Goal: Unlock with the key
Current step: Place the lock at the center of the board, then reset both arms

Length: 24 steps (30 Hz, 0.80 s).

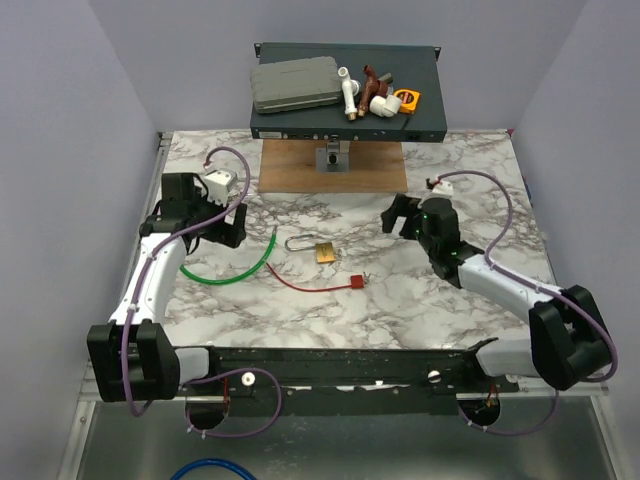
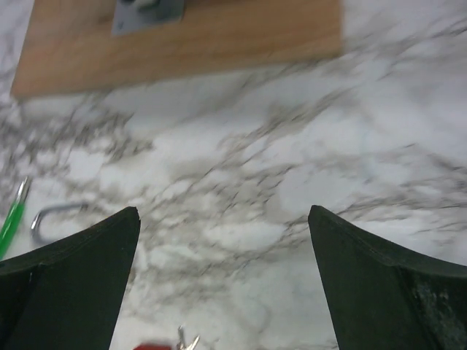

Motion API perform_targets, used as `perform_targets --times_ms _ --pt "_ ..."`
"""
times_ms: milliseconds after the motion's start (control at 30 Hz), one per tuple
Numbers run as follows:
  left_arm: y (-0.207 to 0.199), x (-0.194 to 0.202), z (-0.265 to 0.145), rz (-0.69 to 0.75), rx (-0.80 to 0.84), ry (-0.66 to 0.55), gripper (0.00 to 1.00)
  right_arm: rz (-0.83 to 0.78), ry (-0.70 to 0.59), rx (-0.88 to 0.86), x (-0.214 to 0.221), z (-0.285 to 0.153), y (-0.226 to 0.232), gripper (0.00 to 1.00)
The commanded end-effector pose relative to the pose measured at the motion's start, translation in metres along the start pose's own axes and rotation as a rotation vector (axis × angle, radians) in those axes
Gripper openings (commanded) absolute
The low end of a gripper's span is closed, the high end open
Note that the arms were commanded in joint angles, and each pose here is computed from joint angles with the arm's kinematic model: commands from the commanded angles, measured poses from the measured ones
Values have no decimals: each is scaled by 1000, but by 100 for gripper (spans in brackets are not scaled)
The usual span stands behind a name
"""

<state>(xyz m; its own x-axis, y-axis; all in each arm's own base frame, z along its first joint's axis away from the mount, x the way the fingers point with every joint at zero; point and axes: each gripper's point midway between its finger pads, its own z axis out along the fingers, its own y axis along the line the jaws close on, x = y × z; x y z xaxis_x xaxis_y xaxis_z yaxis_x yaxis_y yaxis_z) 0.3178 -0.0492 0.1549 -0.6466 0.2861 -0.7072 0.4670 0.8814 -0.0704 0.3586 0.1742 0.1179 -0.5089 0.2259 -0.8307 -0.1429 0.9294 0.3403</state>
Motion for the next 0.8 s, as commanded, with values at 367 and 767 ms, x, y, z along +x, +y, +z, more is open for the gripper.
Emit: perform_targets --times_ms 367,767 --pt "25 -21 28 -56 -151 -472 98 -76 -604 643 -64 -54 -145 100" --pt "20 -27 17 -31 -185 -749 99 -98 -553 619 -59 -50 -158 100"
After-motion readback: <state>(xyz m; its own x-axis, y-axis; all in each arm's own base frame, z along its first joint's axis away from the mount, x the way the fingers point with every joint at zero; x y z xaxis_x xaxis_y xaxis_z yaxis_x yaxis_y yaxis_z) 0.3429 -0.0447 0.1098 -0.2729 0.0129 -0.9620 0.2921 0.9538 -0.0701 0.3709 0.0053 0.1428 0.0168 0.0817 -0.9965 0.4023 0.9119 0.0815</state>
